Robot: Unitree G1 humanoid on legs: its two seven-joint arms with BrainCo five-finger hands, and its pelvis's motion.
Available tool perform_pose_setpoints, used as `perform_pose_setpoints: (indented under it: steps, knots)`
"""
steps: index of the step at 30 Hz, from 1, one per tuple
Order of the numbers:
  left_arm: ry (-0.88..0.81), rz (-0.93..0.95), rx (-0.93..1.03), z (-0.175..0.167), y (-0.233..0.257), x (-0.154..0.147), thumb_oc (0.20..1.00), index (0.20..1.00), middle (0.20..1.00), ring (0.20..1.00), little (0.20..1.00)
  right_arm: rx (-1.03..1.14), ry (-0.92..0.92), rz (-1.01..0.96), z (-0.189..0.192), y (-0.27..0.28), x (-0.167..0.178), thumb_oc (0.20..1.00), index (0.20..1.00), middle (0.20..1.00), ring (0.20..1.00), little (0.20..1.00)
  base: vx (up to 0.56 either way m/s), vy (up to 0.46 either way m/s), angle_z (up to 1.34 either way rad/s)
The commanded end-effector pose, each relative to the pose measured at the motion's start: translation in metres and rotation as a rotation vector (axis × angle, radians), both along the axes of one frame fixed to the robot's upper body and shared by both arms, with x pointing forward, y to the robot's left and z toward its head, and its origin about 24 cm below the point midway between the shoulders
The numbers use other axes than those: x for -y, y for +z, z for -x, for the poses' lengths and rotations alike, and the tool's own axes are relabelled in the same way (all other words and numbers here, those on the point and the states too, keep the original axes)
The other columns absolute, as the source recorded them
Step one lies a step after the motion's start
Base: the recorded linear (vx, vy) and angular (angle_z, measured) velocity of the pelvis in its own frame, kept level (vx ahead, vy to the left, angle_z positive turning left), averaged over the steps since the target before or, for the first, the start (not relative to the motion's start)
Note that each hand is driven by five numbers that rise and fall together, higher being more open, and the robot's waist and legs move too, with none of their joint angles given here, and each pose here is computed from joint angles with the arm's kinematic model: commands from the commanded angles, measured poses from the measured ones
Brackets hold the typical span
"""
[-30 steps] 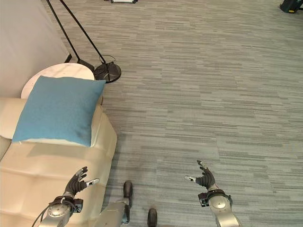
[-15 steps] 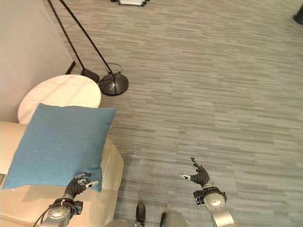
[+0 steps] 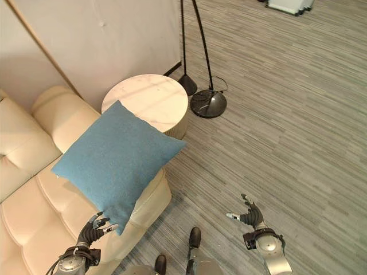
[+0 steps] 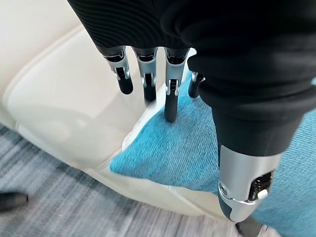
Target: Pick up all the scattered cushions and arrange them neatly on the sofa.
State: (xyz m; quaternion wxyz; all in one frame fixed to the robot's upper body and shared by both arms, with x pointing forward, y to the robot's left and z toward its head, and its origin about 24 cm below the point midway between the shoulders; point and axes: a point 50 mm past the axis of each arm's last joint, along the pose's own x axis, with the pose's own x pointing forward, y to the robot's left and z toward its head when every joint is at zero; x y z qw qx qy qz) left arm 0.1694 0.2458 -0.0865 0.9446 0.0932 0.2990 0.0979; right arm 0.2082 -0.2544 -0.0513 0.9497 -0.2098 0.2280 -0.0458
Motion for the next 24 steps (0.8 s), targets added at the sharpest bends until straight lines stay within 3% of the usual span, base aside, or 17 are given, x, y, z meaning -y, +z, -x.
perform_pose_setpoints:
  steps: [1,13,24]
  knots:
    - [0.025,-0.028,0.065,-0.006,0.012,-0.012,1.000,1.000,1.000,1.000,1.000,0.017,-0.042,0.023,0.010,0.004,0.014,1.000,1.000,1.000,1.000,1.000,0.13,-0.012,1.07]
    - [0.076,-0.063,0.006,0.015,0.007,-0.031,1.000,1.000,1.000,1.000,1.000,-0.014,0.000,-0.002,0.011,-0.002,0.000,1.000,1.000,1.000,1.000,1.000,0.15,0.090,0.34]
    - [0.107,-0.072,0.093,-0.003,0.022,-0.036,1.000,1.000,1.000,1.000,1.000,0.006,0.036,-0.013,0.004,0.001,-0.009,1.000,1.000,1.000,1.000,1.000,0.10,0.076,0.11]
